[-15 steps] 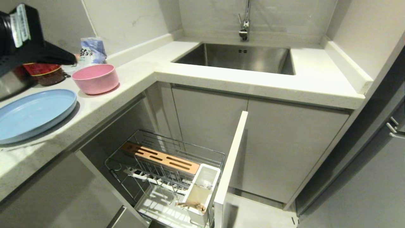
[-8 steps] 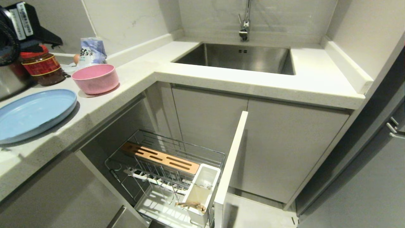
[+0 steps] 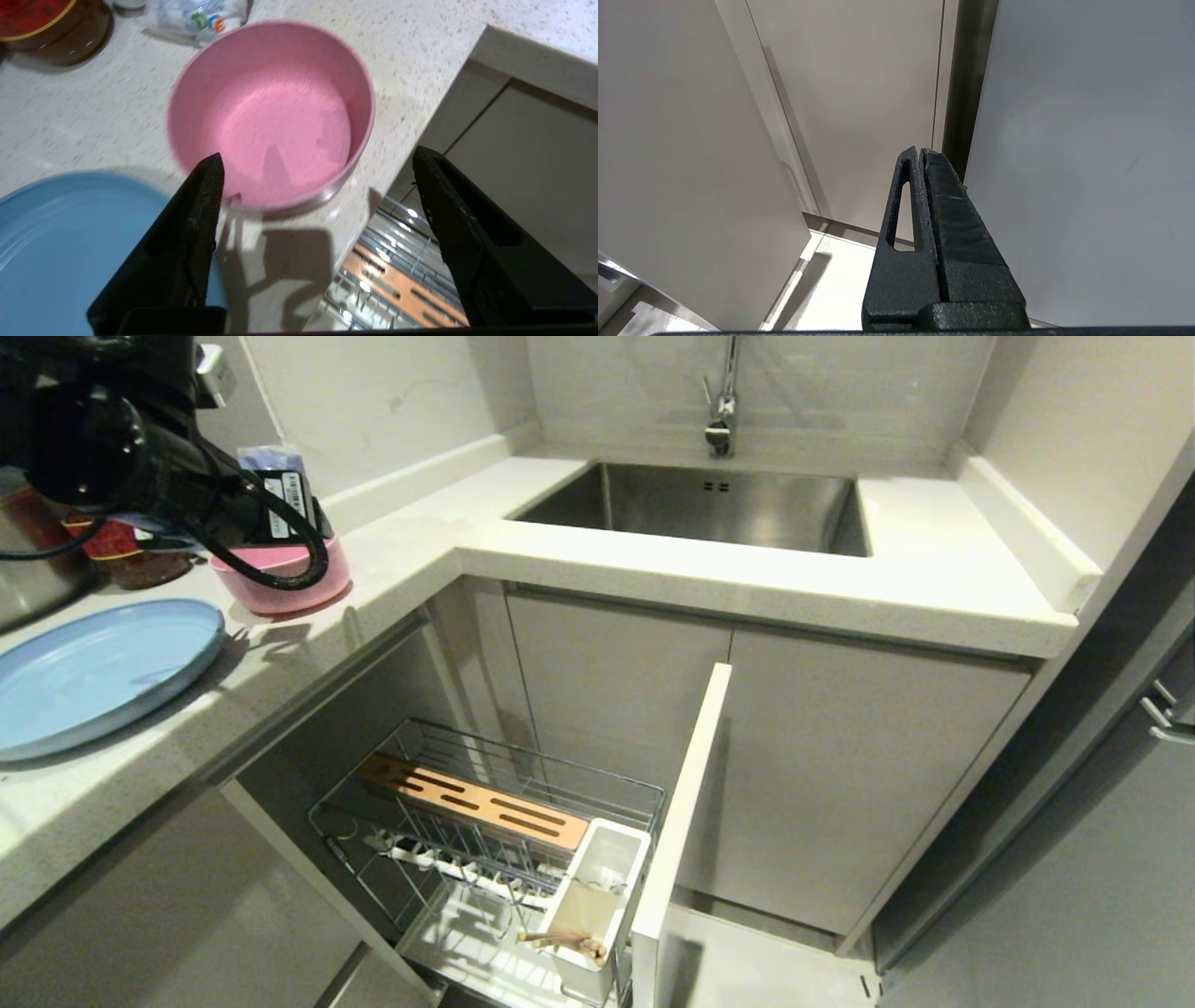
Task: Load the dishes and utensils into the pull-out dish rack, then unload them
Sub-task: Pick up the bowl and place it in the cupboard
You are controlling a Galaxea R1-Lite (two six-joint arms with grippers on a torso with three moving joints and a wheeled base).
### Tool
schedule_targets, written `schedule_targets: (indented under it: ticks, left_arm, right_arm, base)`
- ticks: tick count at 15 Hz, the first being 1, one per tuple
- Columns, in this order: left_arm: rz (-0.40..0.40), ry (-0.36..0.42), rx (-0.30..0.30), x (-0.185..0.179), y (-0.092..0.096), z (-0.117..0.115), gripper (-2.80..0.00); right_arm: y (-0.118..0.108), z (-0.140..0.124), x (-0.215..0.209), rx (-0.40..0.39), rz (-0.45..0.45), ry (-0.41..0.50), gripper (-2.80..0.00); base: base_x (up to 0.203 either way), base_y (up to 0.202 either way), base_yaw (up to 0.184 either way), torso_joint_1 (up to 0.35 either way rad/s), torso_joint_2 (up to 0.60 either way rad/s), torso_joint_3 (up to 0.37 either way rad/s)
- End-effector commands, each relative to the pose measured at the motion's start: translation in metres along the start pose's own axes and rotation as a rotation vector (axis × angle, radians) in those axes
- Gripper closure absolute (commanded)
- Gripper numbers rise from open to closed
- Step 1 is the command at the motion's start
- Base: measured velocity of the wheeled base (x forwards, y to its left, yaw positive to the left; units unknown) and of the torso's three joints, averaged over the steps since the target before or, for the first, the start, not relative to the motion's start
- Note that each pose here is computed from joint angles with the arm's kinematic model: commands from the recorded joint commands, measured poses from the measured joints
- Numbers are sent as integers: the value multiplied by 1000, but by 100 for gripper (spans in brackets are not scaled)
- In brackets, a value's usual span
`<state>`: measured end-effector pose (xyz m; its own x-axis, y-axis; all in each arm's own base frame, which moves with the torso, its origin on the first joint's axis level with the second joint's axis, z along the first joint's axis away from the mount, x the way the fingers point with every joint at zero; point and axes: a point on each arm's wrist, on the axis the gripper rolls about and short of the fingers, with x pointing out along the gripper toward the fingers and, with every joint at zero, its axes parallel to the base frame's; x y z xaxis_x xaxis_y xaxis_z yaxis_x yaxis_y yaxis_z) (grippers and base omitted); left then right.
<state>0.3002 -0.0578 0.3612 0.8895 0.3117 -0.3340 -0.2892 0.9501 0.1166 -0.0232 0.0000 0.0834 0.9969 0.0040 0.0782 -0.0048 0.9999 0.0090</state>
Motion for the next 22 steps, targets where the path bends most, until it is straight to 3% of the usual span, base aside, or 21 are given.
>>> schedule_targets:
  ticks: [1,5,8,13,14,22]
  left_arm:
    - [20,35,46,34,-14,-10,-280]
    - [14,-8,44,49,-10,-6,-280]
    - [-59,5,38,59,-1,-7,-280]
    - [-109,39,18,72,12,-12,-280]
    - [-116,39,17,72,12,-12,0]
    - [-135,3,-3,56,11,-4,0]
  right_arm:
    - [0,-7,1,0,0,25,0]
    - [0,-7,1,0,0,25,0]
    - [0,-7,1,0,0,25,0]
    - [0,-7,1,0,0,25,0]
    - [0,-7,1,0,0,25,0]
    - [0,-7,1,1,0,25,0]
  base:
    - [0,0,0,0,0,0]
    - [0,0,0,0,0,0]
    - [0,0,0,0,0,0]
    - [0,0,0,0,0,0]
    - [0,0,0,0,0,0]
    - [0,0,0,0,0,0]
